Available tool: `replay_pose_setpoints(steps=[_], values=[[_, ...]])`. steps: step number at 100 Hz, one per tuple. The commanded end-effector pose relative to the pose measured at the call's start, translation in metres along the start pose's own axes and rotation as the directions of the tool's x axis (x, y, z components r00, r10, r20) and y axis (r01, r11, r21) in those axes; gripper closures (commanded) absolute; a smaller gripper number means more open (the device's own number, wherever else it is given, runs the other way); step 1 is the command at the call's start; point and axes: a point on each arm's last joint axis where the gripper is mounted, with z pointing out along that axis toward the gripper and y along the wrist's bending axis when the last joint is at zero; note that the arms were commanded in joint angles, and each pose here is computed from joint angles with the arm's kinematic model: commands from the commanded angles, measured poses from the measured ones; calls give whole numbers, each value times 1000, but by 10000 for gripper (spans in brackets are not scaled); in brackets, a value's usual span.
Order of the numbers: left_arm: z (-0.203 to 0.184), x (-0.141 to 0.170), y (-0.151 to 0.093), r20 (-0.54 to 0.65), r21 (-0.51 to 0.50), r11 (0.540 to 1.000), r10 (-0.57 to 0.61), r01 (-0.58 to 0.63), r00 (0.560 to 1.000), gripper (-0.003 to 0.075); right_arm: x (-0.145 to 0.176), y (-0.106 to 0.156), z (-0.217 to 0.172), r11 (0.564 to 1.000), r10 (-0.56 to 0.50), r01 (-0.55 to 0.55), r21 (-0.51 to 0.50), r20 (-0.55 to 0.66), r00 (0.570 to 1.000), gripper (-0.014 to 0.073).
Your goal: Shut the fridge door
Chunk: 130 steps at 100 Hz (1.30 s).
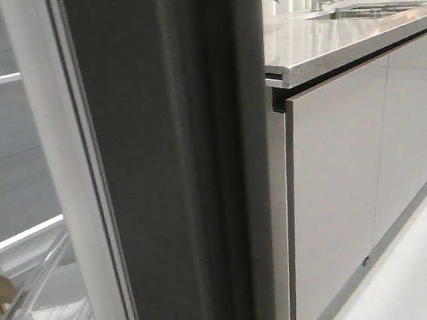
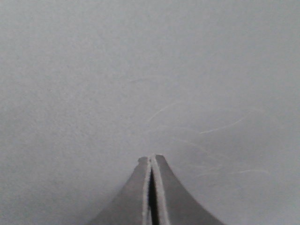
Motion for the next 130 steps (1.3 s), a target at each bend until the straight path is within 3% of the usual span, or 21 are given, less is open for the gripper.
replay_pose_setpoints(steps=[1, 78, 130], values=[[2, 4, 0, 29, 13, 1000, -7, 6, 1000, 741, -9, 14, -4, 997, 19, -15, -72, 47, 999, 671], [2, 4, 0, 29, 13, 1000, -7, 6, 1000, 741, 7, 13, 30, 980, 99, -111, -168, -76, 992, 671], [2, 4, 0, 29, 13, 1000, -7, 6, 1000, 741, 20, 3, 59, 973, 145, -165, -159, -128, 981, 671]])
